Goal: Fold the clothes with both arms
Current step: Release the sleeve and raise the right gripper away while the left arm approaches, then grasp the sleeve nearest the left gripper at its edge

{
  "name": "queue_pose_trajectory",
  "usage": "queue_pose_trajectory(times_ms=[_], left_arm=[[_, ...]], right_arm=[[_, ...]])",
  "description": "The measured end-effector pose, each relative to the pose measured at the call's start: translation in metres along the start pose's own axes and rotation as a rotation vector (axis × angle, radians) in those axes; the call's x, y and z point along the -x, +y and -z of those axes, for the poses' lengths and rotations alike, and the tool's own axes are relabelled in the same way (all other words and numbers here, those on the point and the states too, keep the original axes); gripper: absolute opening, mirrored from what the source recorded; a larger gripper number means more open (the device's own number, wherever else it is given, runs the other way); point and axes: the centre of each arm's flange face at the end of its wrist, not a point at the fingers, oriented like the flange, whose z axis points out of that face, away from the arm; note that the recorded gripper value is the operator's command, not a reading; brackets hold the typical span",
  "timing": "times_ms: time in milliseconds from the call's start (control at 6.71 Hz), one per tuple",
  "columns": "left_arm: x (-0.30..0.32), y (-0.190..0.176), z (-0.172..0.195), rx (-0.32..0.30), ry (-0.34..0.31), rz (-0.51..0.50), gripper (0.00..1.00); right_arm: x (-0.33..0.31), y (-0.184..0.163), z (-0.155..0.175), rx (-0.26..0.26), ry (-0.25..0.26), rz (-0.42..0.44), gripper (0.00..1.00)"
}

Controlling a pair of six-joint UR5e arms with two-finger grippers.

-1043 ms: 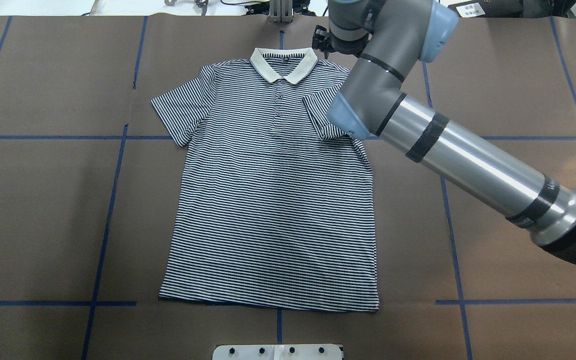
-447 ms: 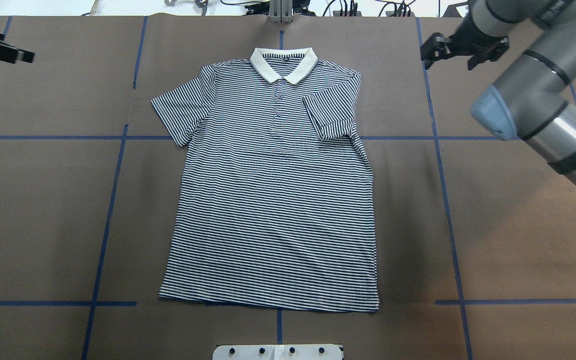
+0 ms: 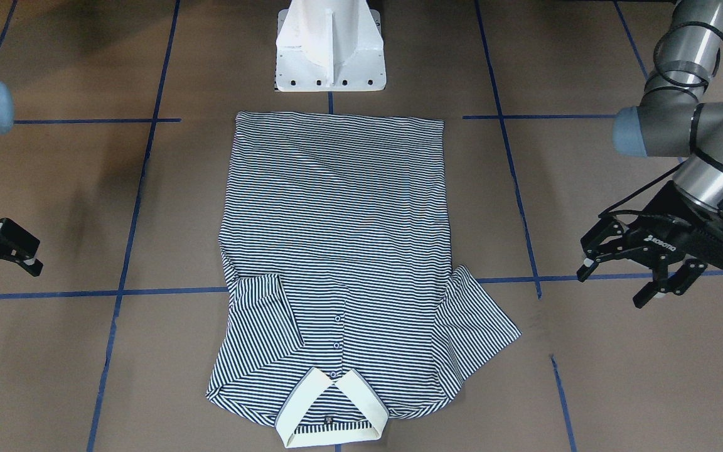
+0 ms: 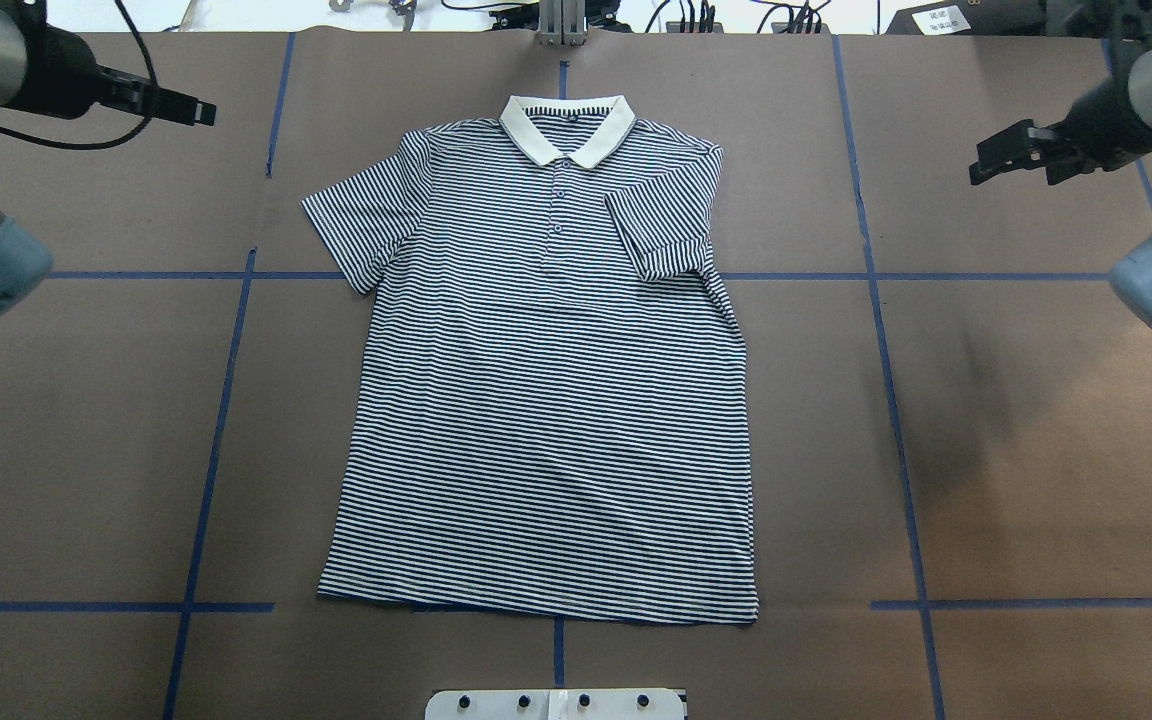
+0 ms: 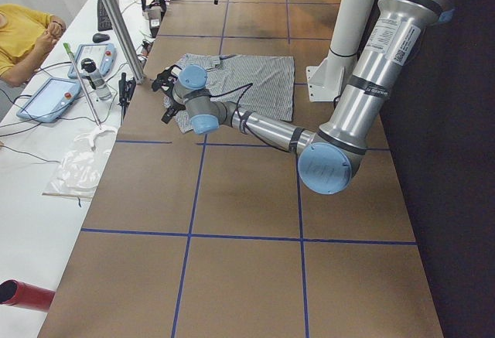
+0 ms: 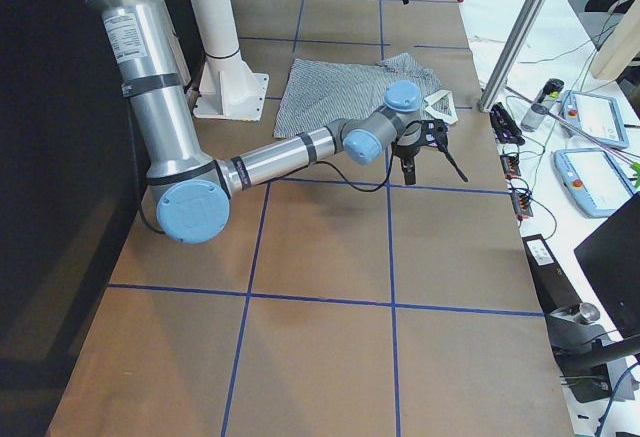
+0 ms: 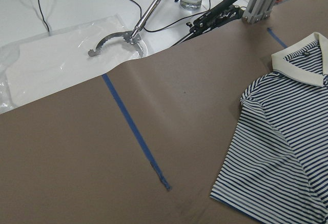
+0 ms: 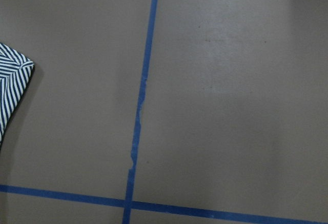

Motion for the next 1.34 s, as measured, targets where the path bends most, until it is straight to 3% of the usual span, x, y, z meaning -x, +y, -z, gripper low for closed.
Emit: queue_pose_trajectory(times_ms=[298, 447, 894, 1340], left_arm=[[-0.038, 0.017, -0.057, -0.065, -0.09, 0.209, 0.67], [-0.044, 0.029, -0.086, -0.079, -0.138, 0.239, 0.66], [-0.053, 0.058, -0.145, -0.078, -0.232, 0.242, 0.58], [-0.053, 0.071, -0.17, -0.064, -0.275, 0.236, 0.55]], right_arm=[[-0.024, 0.007, 0.006, -0.004, -0.003, 0.0, 1.0], [-0.027, 0.007, 0.006, -0.007, 0.001, 0.0, 1.0], [-0.03, 0.008, 0.006, -0.011, 0.009, -0.003, 1.0], [-0.03, 0.008, 0.006, -0.011, 0.01, -0.003, 1.0]])
